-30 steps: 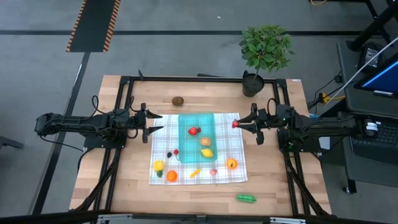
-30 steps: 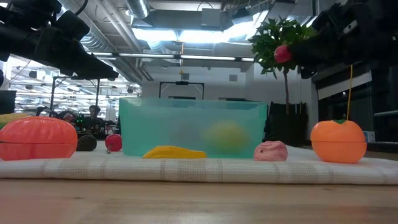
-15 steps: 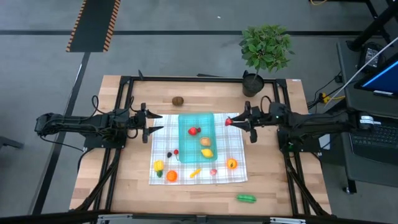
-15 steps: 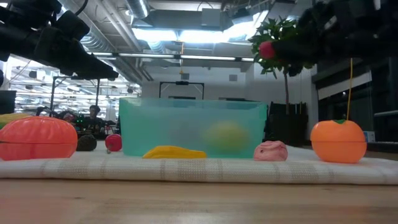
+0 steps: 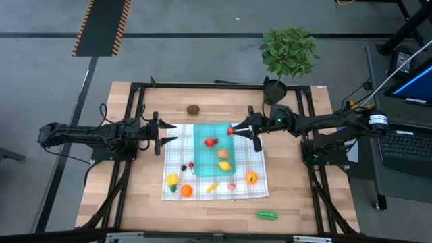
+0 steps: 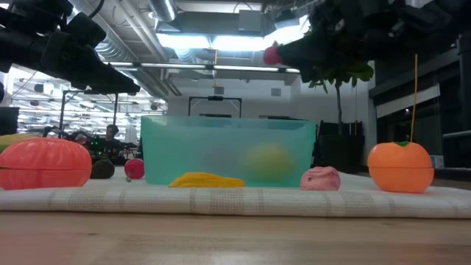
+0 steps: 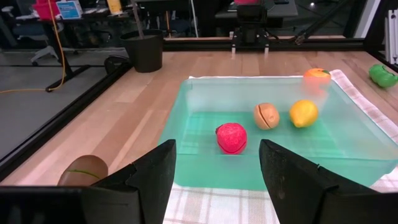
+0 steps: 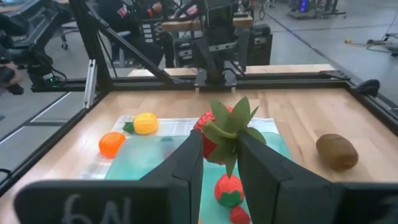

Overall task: Pick and placing Produce into tupperware
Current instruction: Put the strawberry into the blue bin

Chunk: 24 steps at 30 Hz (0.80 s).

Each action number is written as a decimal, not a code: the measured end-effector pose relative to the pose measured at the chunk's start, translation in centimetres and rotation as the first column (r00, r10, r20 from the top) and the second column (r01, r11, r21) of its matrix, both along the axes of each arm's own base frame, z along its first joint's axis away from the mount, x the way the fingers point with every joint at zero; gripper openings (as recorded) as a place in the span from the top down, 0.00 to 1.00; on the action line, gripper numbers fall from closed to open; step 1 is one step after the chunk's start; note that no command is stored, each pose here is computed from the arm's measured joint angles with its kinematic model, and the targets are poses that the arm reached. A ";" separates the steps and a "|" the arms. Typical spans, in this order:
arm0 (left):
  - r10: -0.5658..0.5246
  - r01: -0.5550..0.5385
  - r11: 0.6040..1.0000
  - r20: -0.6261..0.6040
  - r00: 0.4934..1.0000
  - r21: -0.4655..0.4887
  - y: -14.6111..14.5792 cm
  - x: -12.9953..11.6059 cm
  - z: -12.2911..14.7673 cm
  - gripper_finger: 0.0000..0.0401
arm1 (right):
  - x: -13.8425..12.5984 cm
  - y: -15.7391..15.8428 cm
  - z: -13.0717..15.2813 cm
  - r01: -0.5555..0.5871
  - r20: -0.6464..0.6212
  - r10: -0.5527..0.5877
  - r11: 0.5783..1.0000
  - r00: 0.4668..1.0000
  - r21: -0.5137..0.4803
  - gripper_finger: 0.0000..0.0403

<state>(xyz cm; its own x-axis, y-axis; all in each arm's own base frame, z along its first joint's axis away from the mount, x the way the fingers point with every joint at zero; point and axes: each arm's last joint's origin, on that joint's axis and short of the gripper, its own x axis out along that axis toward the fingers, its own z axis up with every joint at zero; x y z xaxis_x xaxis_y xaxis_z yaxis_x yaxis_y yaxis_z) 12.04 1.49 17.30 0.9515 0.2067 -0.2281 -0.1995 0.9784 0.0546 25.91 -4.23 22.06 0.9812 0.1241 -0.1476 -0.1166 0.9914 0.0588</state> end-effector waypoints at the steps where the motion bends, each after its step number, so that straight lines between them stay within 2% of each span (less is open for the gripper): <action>1: 0.000 0.000 1.000 0.000 1.000 0.000 0.0 0.0 0.0 0.44 | 0.4 -0.1 0.0 -0.011 -0.004 0.011 1.000 1.000 -0.002 0.78; 3: 0.000 0.000 1.000 0.000 1.000 0.000 0.0 0.0 0.0 0.44 | 1.2 -0.2 0.0 -0.025 -0.029 0.025 1.000 0.999 -0.001 0.78; 6: 0.000 0.000 1.000 0.000 1.000 0.000 0.0 0.0 0.0 0.44 | 2.4 -0.4 -0.1 -0.026 -0.131 0.028 0.999 0.991 0.019 0.78; 12: 0.000 0.000 1.000 0.000 1.000 0.001 0.0 0.0 0.0 0.44 | 4.5 -0.8 0.9 -0.037 -0.310 0.044 0.999 0.950 0.029 0.78; 19: 0.000 0.000 1.000 0.000 1.000 0.001 0.0 0.0 0.0 0.44 | 6.9 -1.2 0.3 -0.062 -0.505 0.072 0.997 0.860 0.037 0.78; 24: 0.000 0.000 1.000 0.000 1.000 0.001 0.0 0.0 0.0 0.44 | 8.5 -1.5 -0.5 -0.082 -0.531 0.081 0.996 0.843 0.021 0.78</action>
<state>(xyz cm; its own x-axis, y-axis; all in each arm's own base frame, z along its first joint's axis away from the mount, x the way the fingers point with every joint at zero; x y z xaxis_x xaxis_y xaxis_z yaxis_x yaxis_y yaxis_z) 12.04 1.49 17.30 0.9515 0.2065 -0.2282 -0.1990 0.9784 0.0554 34.38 -5.76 21.52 0.7389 0.1992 -0.6437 -0.1485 0.9800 0.1328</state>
